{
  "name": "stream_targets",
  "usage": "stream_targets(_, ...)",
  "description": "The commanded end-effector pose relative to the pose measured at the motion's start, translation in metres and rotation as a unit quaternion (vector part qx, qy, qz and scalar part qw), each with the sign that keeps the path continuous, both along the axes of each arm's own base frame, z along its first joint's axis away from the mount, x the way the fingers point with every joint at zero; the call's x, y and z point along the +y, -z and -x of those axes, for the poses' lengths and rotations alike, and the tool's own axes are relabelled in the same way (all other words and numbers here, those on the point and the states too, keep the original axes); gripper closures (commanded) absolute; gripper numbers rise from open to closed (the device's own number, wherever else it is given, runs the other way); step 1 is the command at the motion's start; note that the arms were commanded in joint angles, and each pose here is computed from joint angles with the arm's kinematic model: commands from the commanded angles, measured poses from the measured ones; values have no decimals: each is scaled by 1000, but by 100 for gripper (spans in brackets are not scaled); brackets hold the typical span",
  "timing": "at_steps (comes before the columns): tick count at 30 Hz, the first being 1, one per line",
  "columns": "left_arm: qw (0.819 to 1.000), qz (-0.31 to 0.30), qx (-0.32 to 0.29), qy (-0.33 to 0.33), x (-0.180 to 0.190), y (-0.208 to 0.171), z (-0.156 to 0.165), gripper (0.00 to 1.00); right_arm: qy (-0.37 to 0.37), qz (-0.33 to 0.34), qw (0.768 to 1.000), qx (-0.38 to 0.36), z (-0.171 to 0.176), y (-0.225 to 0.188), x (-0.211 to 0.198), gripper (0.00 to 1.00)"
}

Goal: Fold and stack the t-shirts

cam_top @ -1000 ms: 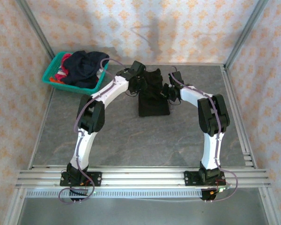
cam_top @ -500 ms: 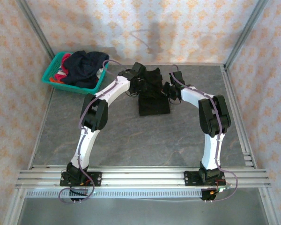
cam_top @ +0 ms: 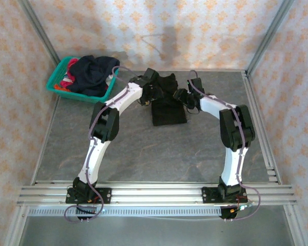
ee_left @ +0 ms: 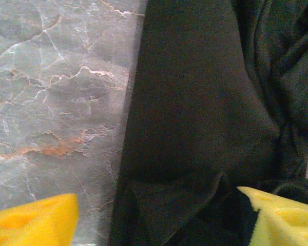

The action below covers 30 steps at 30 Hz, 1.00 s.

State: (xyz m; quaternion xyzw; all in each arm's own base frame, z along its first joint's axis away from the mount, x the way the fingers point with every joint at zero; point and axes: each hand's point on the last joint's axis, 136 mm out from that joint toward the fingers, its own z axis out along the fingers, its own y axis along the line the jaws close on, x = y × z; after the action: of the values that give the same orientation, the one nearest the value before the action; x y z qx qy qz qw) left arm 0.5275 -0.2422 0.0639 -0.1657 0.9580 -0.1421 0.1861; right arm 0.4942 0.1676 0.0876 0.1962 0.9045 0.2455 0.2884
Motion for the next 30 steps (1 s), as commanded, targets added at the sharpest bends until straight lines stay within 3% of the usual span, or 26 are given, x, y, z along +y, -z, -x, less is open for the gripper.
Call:
stream_targets(1, 999, -4, -36, -10, 12, -47, 0, 7, -1, 23, 998, -60, 6, -41, -9, 36)
stream_targets(8, 996, -16, -85, -34, 34, -83, 18, 6, -78, 33, 995, -44, 36, -25, 39, 45)
stream_targets(15, 992, -46, -109, -36, 65, -108, 51, 0, -113, -4, 993, -22, 28, 1, 86, 50)
stream_targets(20, 994, -33, -100, -37, 69, -101, 69, 0, -90, 20, 996, -15, -1, 13, 73, 55)
stream_targets(30, 997, -13, -68, -19, 44, -66, 87, 0, -71, 25, 997, -22, -68, 8, 41, 53)
